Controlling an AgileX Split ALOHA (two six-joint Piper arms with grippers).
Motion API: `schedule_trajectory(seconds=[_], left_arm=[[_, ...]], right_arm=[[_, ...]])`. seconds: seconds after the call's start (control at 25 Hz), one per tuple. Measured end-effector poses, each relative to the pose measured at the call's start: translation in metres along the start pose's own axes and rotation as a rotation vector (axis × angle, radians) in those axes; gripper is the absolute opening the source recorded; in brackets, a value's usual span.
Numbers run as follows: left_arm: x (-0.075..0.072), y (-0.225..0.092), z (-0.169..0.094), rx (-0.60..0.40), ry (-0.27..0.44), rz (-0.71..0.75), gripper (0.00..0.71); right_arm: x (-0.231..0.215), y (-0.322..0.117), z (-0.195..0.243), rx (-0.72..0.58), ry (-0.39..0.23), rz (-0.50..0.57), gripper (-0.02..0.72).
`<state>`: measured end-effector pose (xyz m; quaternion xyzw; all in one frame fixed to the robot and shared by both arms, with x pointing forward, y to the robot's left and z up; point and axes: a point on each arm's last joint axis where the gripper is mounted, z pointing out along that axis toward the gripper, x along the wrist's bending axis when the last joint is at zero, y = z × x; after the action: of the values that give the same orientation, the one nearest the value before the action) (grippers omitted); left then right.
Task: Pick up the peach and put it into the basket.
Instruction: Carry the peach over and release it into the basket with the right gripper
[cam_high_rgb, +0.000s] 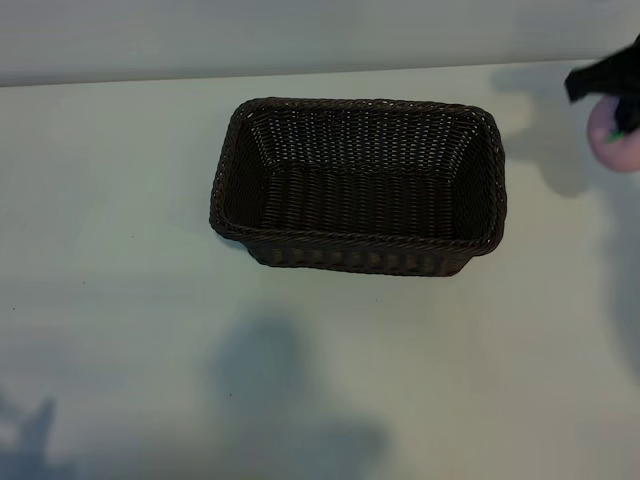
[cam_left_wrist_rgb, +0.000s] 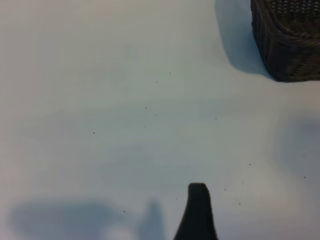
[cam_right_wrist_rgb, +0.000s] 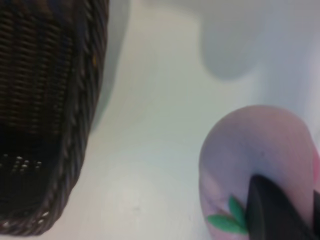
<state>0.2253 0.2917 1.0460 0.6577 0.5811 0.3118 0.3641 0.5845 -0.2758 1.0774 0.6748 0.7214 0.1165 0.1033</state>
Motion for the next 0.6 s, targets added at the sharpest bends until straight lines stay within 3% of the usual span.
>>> schedule_trajectory(seconds=[0.08,0.28,0.6], left_arm=[[0.0,0.0,0.0,0.0,0.0,0.0,0.596],[0.0,0.0,0.0,0.0,0.0,0.0,0.595],[0.0,0.0,0.0,0.0,0.0,0.0,0.594]], right_arm=[[0.0,0.003,-0.008,-0.001,-0.002,-0.001,0.046],[0.012,0.006,-0.015,-0.006,0.076,0.01,0.046],[0.088,0.0,-0.021,-0.034,0.186,-0.152,0.046]])
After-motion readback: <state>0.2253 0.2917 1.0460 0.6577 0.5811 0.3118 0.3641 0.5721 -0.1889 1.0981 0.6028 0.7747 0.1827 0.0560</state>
